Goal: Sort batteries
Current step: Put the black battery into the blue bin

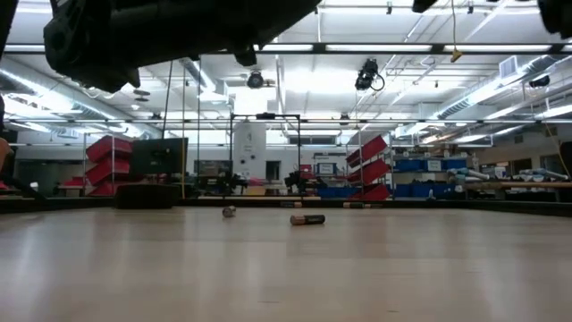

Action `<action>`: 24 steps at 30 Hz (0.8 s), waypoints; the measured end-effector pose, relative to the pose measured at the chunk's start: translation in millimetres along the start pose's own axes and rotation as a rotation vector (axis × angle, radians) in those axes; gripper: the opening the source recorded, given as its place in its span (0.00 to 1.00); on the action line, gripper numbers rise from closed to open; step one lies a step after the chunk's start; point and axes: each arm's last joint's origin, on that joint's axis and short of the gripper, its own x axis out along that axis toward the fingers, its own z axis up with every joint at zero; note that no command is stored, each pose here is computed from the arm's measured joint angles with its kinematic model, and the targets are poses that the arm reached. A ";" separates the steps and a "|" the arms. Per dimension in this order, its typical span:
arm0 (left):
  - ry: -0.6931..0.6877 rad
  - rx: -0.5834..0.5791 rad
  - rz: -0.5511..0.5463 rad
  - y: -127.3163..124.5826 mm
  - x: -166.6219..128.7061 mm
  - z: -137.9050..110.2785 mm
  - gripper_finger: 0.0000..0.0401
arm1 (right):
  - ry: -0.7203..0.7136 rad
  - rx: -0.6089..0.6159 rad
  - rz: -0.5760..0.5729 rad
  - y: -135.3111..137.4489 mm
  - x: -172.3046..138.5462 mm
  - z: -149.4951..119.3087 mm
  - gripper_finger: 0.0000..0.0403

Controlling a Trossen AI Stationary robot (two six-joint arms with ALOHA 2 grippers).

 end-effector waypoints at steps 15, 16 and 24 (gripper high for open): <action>-0.074 0.078 -0.070 -5.5 13.1 12.4 0.04 | -0.097 -0.020 -0.020 10.9 48.6 -12.7 0.41; -0.075 0.078 -0.071 -5.8 13.0 12.7 0.04 | -0.100 -0.020 -0.020 10.8 49.0 -12.1 0.41; -0.084 0.084 -0.082 -6.4 12.9 13.4 0.12 | -0.105 -0.023 -0.008 10.8 49.2 -12.1 0.28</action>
